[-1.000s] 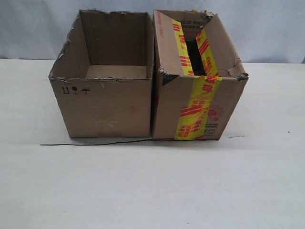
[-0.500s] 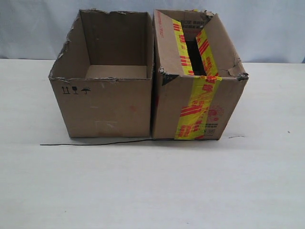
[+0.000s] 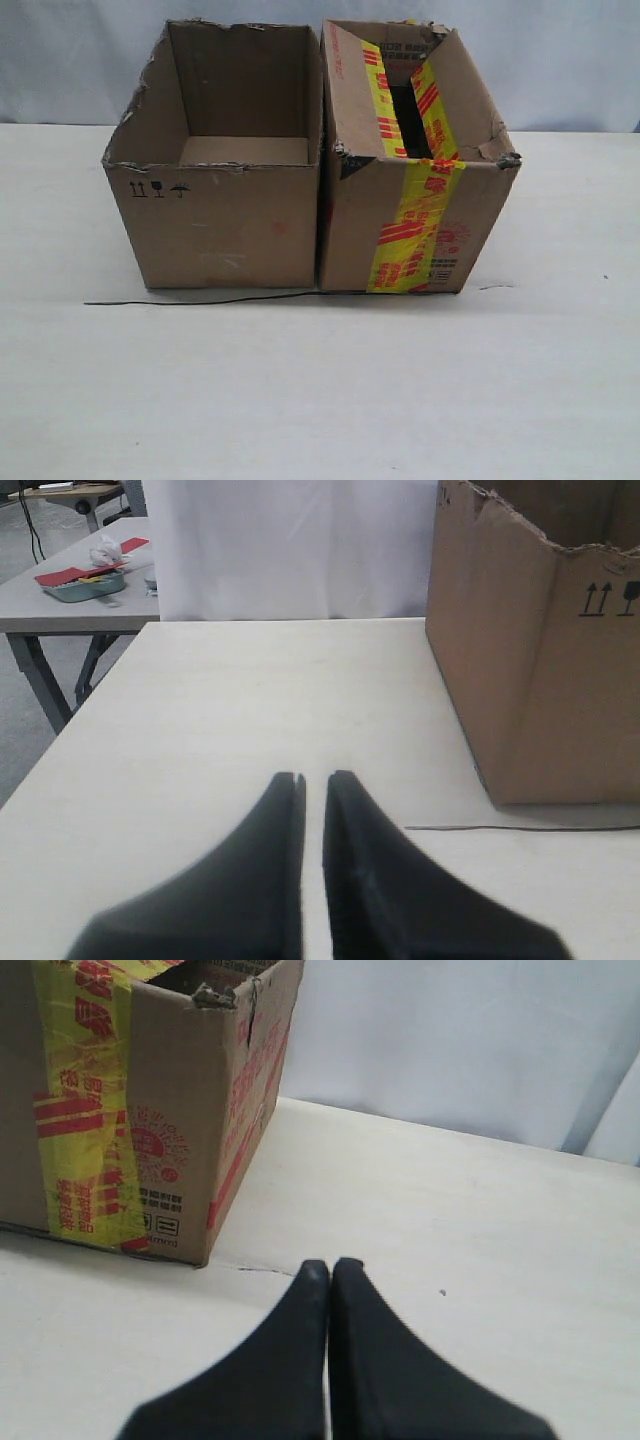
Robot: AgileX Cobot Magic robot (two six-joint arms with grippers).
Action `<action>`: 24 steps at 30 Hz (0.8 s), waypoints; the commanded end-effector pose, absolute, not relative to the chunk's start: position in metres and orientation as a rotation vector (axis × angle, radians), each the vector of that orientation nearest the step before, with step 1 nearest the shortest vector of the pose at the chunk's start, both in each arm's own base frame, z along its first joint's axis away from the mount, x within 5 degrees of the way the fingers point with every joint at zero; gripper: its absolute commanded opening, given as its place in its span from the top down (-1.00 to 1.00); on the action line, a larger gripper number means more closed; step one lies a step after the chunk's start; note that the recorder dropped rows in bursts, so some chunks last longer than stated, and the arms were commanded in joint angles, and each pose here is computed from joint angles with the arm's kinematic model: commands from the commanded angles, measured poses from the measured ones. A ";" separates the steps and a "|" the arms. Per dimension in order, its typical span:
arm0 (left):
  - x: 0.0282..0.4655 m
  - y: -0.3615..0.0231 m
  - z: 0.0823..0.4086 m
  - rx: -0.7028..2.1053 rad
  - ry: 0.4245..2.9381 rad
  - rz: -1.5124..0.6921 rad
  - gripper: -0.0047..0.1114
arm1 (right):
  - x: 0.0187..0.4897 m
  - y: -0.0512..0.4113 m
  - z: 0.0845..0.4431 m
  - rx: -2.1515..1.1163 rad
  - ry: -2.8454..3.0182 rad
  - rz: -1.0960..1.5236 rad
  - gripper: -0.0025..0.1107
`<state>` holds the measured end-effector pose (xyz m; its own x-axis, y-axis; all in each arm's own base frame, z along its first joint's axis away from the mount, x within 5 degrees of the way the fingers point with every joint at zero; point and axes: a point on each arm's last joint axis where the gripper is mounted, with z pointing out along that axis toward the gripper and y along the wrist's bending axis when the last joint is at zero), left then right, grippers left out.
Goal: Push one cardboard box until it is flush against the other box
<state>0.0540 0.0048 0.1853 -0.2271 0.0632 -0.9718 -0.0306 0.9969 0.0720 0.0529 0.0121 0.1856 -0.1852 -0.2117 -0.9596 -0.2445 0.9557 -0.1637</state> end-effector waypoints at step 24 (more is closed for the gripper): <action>0.054 0.004 0.186 0.025 1.787 0.070 0.92 | 0.052 0.014 0.185 -0.290 1.777 0.100 0.96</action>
